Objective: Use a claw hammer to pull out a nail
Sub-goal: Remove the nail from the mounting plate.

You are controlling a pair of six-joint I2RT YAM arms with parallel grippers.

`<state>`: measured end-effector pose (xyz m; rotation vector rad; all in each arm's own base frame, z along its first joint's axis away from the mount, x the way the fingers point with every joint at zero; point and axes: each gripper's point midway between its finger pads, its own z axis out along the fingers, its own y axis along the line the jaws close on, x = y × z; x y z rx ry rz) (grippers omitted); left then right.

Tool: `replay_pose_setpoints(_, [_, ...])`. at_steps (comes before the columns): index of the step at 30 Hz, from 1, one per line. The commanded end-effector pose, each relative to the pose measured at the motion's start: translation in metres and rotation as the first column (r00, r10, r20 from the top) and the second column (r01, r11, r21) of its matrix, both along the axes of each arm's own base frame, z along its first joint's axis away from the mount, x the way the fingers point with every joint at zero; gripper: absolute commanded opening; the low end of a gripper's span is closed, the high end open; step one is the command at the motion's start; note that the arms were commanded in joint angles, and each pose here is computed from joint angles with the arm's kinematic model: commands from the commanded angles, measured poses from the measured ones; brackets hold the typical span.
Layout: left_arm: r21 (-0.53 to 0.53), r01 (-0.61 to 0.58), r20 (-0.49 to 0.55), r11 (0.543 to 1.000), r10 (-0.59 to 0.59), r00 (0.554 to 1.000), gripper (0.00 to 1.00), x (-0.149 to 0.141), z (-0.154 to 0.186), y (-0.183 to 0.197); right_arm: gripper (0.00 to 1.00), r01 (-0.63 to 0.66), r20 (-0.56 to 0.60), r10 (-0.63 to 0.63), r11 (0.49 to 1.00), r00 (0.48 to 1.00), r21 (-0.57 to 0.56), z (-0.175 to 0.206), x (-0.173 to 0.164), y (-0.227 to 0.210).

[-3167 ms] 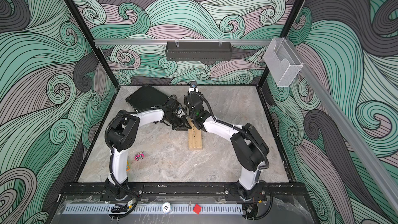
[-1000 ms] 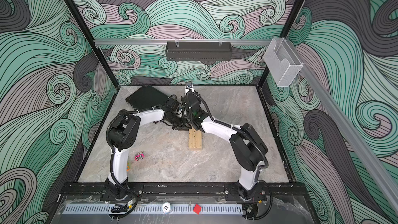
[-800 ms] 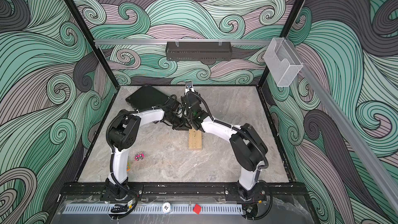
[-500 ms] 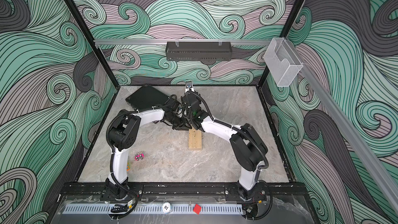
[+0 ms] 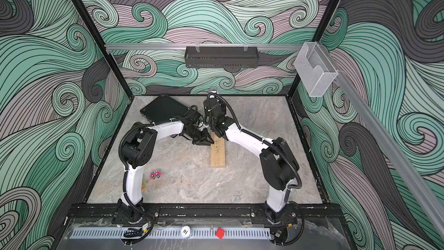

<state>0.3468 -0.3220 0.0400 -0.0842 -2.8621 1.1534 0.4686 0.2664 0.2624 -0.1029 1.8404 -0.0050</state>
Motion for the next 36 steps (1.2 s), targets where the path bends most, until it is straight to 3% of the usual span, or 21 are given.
replay_pose_setpoints(1, [0.202, -0.013, -0.072, 0.979, 0.028, 0.997, 0.24, -0.015, -0.056, 0.026, 0.0, 0.02, -0.066, -0.019, 1.0, 0.998, 0.005, -0.004, 0.004, -0.006])
replay_pose_setpoints(14, [0.295, -0.003, -0.076, 0.956, 0.027, 0.997, 0.23, -0.02, -0.069, 0.042, 0.0, 0.035, -0.348, -0.058, 0.997, 0.936, -0.072, -0.043, 0.014, -0.015])
replay_pose_setpoints(26, [0.352, 0.01, -0.07, 0.936, 0.016, 0.997, 0.22, -0.022, -0.075, 0.051, 0.0, 0.015, -0.525, -0.071, 0.994, 0.848, -0.111, -0.074, 0.009, -0.016])
replay_pose_setpoints(36, [0.421, 0.037, -0.063, 0.906, -0.011, 0.998, 0.21, -0.025, -0.081, 0.064, 0.0, 0.011, -0.602, -0.069, 0.995, 0.796, -0.099, -0.096, 0.008, -0.015])
